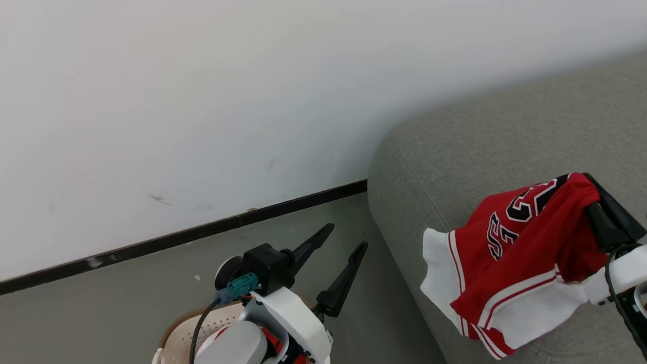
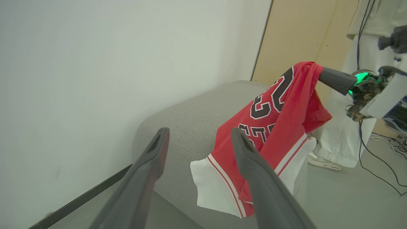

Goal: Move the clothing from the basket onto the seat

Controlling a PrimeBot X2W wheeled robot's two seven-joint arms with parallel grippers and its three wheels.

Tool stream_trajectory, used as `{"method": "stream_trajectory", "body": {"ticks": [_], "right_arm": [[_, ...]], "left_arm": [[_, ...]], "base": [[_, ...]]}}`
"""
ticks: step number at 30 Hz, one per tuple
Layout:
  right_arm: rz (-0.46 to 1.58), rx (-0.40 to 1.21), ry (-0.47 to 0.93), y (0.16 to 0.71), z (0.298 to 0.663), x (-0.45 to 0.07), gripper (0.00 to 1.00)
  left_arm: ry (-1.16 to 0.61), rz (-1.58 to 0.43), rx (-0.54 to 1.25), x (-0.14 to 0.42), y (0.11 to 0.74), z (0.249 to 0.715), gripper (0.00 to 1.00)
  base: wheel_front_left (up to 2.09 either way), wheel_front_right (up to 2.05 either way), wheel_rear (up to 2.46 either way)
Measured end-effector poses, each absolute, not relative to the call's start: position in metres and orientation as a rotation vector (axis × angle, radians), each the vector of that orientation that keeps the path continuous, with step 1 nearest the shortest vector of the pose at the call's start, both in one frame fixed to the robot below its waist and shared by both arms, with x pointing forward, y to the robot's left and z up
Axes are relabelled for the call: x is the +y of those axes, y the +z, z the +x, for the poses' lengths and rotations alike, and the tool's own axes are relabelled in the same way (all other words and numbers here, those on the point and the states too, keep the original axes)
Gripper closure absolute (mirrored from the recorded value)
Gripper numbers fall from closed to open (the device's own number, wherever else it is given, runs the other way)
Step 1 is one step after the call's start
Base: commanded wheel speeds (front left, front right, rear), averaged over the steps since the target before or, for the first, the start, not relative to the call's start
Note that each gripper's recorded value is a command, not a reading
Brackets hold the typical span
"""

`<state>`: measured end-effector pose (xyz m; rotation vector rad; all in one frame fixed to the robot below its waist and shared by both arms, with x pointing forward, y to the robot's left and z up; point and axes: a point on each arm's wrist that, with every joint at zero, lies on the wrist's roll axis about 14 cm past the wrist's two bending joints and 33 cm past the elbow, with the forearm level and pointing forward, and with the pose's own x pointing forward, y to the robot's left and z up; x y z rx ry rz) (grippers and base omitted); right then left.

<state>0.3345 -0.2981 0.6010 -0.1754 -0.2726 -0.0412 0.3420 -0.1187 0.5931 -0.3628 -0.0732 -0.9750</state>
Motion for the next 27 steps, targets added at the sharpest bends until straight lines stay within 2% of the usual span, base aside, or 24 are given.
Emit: {"method": "stream_trajectory", "body": {"ticks": [7,12,20,27], "right_arm": [[-0.17,-0.268,-0.05,0.598,0.317,-0.298,1.0],[-0.158,-0.254,-0.02,0.596,0.32,-0.289,1.0],[-0.232,-0.376,-0.001,0.668,0.36,-0.293,1.0],[-0.204,-0.517,-0.092,0.744,0.387,-0.329,1.0]], "left_arm": [[-1.023,-0.39,-0.051,-0.134,0.587,0.331,0.0],[-1.021,-0.403,-0.035,-0.14,0.581,0.332,0.0],[-0.968,-0.393,-0.042,-0.132,0.574,0.351,0.0],[-0.901,-0.394,-0.061,-0.116,0.571,0.372,0.0]], "base": [[0.0,0.0,0.0],[0.0,0.0,0.0],[0.0,0.0,0.0],[0.0,0.0,0.0]]}}
